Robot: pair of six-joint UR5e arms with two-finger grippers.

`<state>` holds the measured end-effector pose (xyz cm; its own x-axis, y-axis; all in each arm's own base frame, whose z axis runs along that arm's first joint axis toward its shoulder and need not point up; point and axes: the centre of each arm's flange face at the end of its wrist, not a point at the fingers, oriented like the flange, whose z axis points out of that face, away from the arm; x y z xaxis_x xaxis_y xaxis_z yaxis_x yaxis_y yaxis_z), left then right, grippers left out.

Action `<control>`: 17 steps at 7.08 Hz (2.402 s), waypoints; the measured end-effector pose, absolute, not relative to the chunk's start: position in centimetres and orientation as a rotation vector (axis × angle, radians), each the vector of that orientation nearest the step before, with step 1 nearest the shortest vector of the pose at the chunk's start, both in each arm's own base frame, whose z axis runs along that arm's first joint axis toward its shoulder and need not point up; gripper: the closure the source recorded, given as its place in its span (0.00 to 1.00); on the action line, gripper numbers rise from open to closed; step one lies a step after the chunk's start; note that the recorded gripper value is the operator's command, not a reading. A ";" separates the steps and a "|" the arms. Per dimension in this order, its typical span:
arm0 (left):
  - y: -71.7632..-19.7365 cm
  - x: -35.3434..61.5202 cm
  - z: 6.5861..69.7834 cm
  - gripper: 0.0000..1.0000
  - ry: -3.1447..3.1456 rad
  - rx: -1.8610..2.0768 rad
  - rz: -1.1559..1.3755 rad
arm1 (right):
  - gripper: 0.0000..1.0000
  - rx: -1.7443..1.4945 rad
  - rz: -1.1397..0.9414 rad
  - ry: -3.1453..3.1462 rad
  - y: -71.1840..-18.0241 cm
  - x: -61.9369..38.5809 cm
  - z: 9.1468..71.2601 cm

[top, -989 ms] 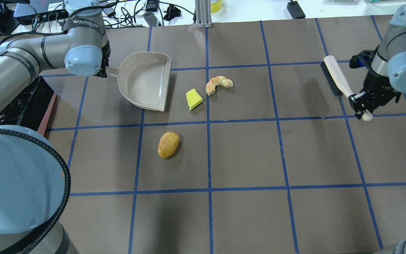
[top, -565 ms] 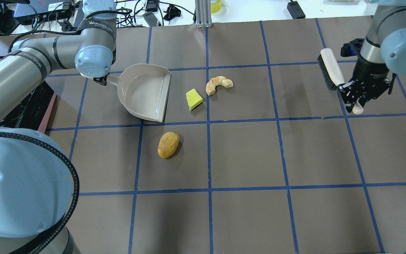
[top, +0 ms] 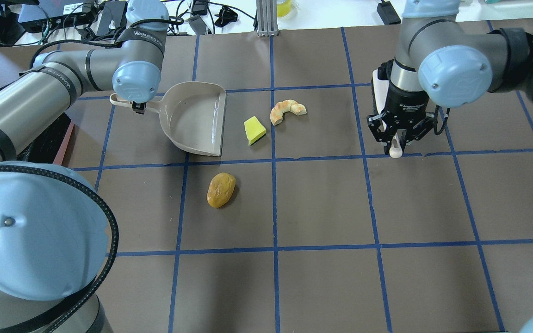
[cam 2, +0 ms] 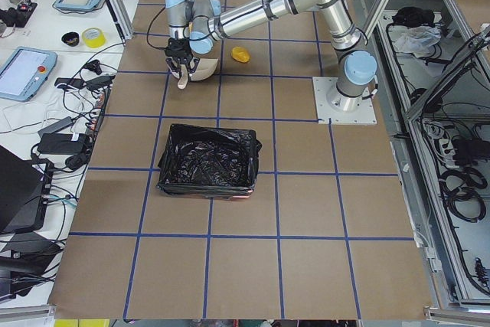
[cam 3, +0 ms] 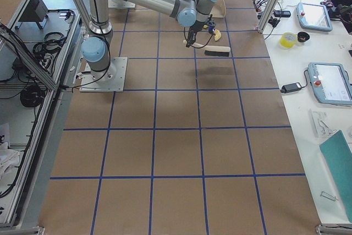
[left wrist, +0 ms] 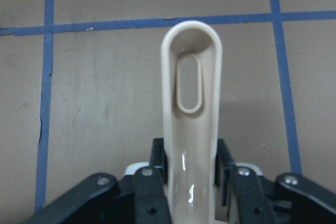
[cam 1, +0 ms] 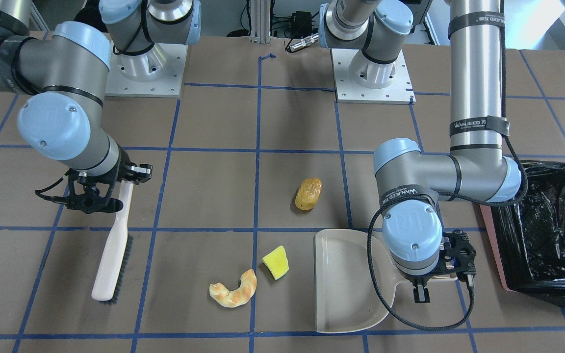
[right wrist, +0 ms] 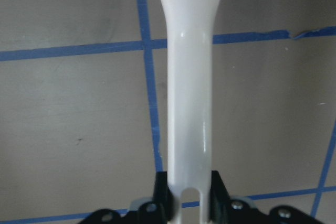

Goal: Sweep and dump trash into bin
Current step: 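Lift the white brush with the right gripper and carry it toward the dustpan, then sweep the croissant and yellow sponge into the dustpan with the right gripper's brush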

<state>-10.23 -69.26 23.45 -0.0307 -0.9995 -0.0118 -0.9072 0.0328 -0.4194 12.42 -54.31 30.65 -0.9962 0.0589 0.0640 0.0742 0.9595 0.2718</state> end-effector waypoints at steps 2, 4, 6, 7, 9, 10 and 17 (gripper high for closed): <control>-69.5 -10.9 23.1 1.00 2.006 -1.954 -0.440 | 1.00 -0.107 -0.453 -3.087 -54.2 13.8 29.6; -69.6 -11.0 23.1 1.00 2.007 -1.951 -0.445 | 1.00 -0.073 -0.480 -3.170 -54.2 16.5 28.2; -69.6 -11.1 23.1 1.00 2.007 -1.949 -0.448 | 1.00 0.030 -0.441 -3.211 -54.2 20.8 26.3; -69.6 -11.1 23.2 1.00 2.008 -1.949 -0.449 | 1.00 0.078 -0.409 -3.257 -54.6 22.6 25.1; -69.6 -11.1 23.2 1.00 2.009 -1.948 -0.449 | 1.00 0.142 -0.365 -3.360 -55.3 25.6 23.0; -69.6 -11.1 23.2 1.00 2.009 -1.948 -0.450 | 1.00 0.174 -0.355 -3.420 -55.3 27.5 22.3; -70.1 -11.1 23.6 1.00 2.014 -1.955 -0.462 | 1.00 -0.274 -0.563 -3.812 -57.2 37.3 23.1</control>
<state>-11.11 -70.05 23.61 -0.0320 -0.9994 0.0114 -0.9043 0.0241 -0.4261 37.31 -57.19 23.09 -0.7419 0.2187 -0.6339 0.0261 0.9540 0.2986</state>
